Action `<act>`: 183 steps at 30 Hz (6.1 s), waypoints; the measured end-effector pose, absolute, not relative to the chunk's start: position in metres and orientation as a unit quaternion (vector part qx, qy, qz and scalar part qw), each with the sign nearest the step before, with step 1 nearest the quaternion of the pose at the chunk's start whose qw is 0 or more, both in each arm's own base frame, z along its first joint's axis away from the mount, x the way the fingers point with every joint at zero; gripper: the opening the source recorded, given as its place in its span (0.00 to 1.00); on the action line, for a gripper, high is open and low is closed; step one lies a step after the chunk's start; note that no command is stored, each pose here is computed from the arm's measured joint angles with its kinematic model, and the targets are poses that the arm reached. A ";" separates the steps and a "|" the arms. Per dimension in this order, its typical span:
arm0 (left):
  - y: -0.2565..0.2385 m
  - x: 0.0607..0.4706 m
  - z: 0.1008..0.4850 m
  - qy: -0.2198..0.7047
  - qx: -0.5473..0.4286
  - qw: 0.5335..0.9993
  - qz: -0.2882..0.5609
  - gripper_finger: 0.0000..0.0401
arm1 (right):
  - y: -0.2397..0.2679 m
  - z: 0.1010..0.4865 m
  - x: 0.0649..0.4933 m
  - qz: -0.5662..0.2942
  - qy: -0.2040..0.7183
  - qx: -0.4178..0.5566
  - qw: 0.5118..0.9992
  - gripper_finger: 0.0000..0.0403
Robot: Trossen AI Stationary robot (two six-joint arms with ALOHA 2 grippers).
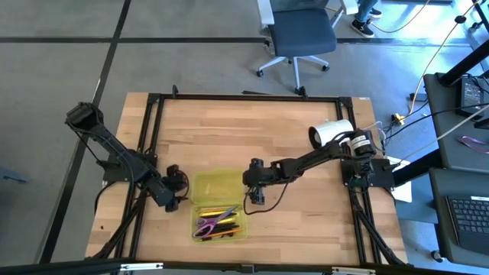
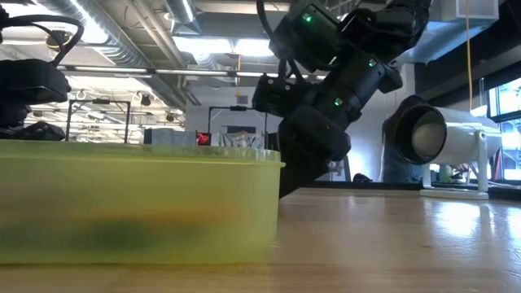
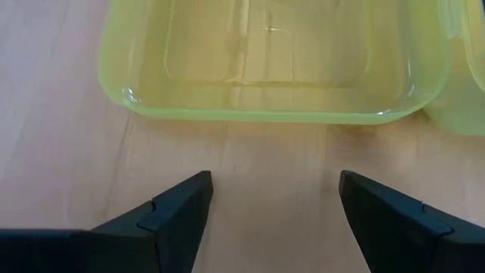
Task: Pick & place school supplies into a supply box
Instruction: Close the yellow supply box
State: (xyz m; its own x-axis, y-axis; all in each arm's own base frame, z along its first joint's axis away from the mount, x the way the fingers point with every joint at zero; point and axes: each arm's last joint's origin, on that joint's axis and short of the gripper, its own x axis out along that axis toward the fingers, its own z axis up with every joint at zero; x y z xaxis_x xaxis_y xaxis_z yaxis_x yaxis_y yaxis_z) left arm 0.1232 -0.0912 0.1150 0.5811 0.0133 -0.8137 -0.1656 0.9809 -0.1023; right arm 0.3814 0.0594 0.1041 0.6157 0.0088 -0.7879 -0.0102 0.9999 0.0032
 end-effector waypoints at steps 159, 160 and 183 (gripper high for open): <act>-0.110 0.187 0.206 0.199 0.189 0.961 -0.028 0.25 | 0.074 0.201 0.363 0.029 0.337 -0.115 0.934 0.93; -0.111 0.187 0.205 0.200 0.185 0.962 -0.035 0.25 | 0.074 0.201 0.363 0.031 0.337 -0.109 0.935 0.93; -0.120 0.186 0.207 0.194 0.123 0.958 -0.172 0.24 | 0.070 0.213 0.354 0.040 0.354 -0.015 0.934 0.93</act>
